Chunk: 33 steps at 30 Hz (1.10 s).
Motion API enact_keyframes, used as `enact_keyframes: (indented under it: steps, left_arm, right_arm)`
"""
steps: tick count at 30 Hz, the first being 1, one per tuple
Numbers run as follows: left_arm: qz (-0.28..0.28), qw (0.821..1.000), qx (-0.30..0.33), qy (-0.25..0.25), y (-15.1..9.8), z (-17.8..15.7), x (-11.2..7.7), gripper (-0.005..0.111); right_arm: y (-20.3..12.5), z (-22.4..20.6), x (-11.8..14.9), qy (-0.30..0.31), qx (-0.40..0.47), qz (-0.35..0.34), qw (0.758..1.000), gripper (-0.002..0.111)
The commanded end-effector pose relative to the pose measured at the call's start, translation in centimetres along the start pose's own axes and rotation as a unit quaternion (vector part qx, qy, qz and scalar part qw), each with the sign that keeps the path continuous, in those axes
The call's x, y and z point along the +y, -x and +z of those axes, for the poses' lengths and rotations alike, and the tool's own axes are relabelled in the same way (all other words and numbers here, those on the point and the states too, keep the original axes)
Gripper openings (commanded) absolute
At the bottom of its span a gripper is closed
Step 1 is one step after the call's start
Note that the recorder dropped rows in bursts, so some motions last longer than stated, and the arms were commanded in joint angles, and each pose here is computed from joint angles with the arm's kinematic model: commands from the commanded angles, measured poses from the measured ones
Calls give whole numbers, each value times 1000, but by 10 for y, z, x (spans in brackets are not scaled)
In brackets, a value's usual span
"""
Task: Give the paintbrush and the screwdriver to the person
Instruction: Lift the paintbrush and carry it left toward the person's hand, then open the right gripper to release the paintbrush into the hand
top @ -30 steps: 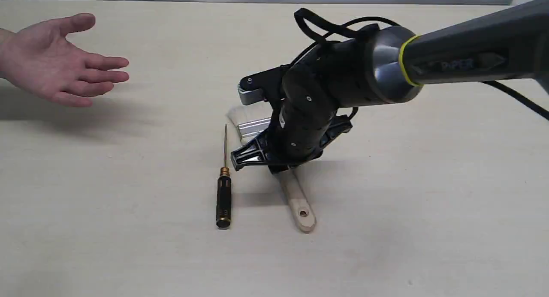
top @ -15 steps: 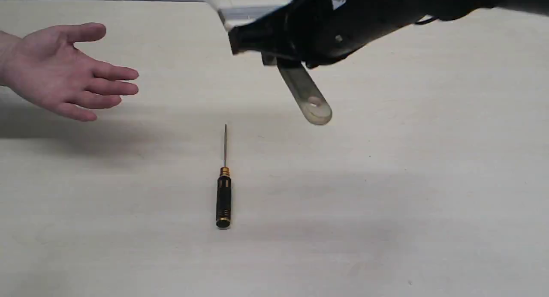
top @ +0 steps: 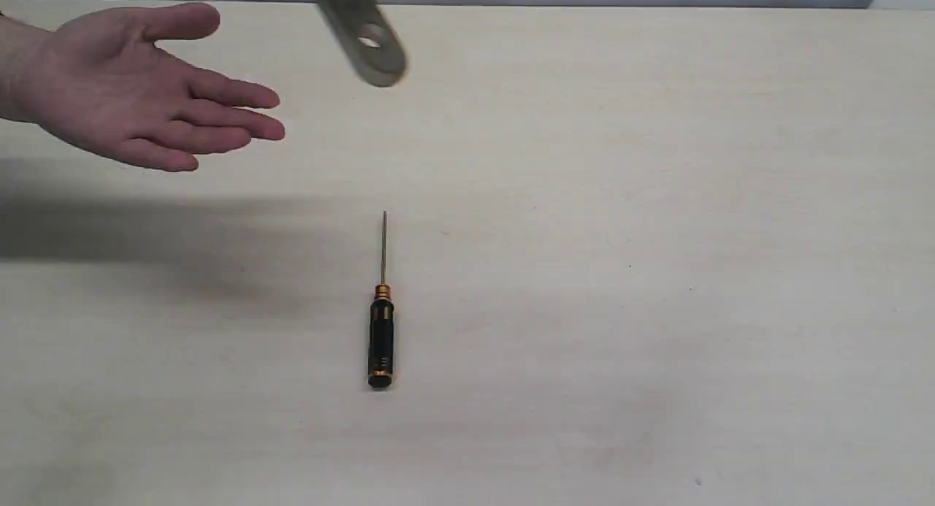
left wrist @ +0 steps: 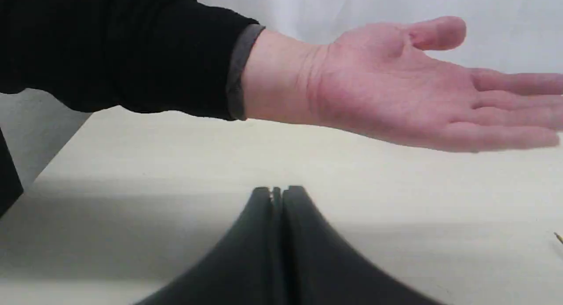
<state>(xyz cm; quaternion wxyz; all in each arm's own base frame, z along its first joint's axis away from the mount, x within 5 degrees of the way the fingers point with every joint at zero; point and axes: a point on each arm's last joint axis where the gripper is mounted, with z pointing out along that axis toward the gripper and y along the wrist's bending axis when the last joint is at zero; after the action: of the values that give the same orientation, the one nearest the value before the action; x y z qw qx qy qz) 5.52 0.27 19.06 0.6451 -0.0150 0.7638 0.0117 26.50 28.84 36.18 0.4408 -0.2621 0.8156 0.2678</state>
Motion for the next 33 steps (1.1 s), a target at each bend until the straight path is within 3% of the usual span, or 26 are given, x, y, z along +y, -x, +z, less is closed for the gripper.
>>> enact_keyframes:
  steps: [1,5,13,16,24,33]
  left_arm:
    - [-3,1000,-3,-5,0,0,-1,0]
    - [-3,1000,-3,-5,0,0,-1,0]
    - [-3,1000,-3,-5,0,0,-1,0]
    - [-3,1000,-3,-5,0,0,-1,0]
    - [0,1000,-3,-4,0,0,0,0]
    - [0,1000,-3,-4,0,0,0,0]
  right_arm:
    - [5,31,17,19,-7,-25,999,5]
    - [-3,71,17,17,19,-22,999,8]
    - [-51,143,7,6,91,-6,996,38]
    - [-62,152,4,3,108,-5,994,44]
    - [-55,138,7,2,128,-8,992,44]
    - [-16,74,17,7,136,10,991,44]
